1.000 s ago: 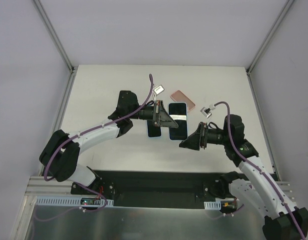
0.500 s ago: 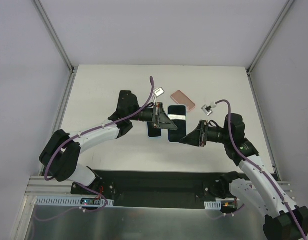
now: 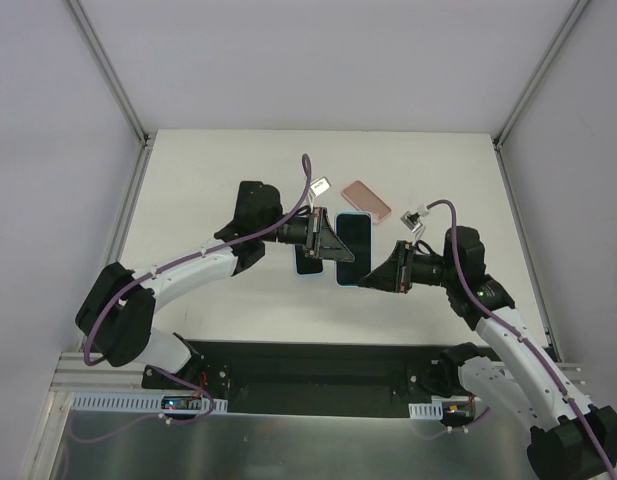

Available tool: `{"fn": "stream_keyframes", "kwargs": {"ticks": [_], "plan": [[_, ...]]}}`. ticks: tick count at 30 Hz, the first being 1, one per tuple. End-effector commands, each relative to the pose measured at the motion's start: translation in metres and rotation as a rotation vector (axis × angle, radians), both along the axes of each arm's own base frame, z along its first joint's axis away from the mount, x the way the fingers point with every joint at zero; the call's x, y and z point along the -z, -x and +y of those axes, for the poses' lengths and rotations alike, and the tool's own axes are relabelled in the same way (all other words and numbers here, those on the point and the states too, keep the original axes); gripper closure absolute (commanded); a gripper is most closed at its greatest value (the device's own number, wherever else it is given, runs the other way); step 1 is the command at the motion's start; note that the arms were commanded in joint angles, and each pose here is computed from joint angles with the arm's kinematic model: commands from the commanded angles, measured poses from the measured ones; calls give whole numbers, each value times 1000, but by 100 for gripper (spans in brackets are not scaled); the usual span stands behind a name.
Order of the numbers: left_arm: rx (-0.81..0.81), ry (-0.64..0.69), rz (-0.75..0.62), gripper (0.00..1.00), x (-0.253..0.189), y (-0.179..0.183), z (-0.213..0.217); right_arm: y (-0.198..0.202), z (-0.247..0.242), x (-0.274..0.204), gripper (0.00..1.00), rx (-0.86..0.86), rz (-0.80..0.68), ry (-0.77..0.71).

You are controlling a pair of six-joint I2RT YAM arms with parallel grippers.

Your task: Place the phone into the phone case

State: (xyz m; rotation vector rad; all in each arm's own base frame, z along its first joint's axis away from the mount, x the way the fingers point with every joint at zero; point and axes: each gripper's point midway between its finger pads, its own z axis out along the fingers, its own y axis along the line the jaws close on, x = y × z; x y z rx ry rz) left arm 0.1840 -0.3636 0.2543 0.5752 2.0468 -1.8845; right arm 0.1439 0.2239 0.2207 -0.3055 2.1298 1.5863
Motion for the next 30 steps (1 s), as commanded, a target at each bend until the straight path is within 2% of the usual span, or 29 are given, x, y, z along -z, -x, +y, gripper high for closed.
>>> {"fn": "stream_keyframes", "kwargs": {"ticks": [1, 2, 3, 4, 6, 9, 10, 14, 17, 18, 19, 25, 30], "plan": [[-12, -22, -64, 100, -4, -1, 3, -12, 1, -25, 99, 41, -83, -30], [-14, -27, -64, 100, -2, -2, 3, -12, 1, -25, 98, 47, -78, -28], [-14, -27, -64, 100, -2, -2, 3, -12, 1, -25, 93, 50, -65, -28], [-11, -31, -58, 100, 0, -1, 4, -14, 0, -24, 78, 57, -57, -23], [-9, -28, -58, 100, -2, -1, 3, -14, 0, -22, 66, 65, -39, -14], [-11, -79, -19, 100, 10, -2, 5, -16, -5, -12, 53, 102, -17, 32], [-21, -99, -33, 100, 15, -7, 4, -22, -9, -10, 48, 139, -51, 69], [-51, -149, -12, 100, 32, -12, 8, -29, -29, 12, 36, 241, -51, 212], [-87, -199, 32, 100, 47, -21, 16, -31, -37, 18, 15, 284, -52, 262], [-110, -210, 44, 100, 49, -31, 22, -31, -39, 21, 1, 291, -43, 276], [-121, -233, 57, 100, 56, -35, 26, -33, -41, 23, 4, 307, -42, 290], [-288, -396, 189, 100, 104, -82, 97, -30, -41, 31, 4, 268, -15, 324], [-323, -473, 336, 100, 141, -105, 131, -37, -55, 35, 4, 359, -54, 374]]}}
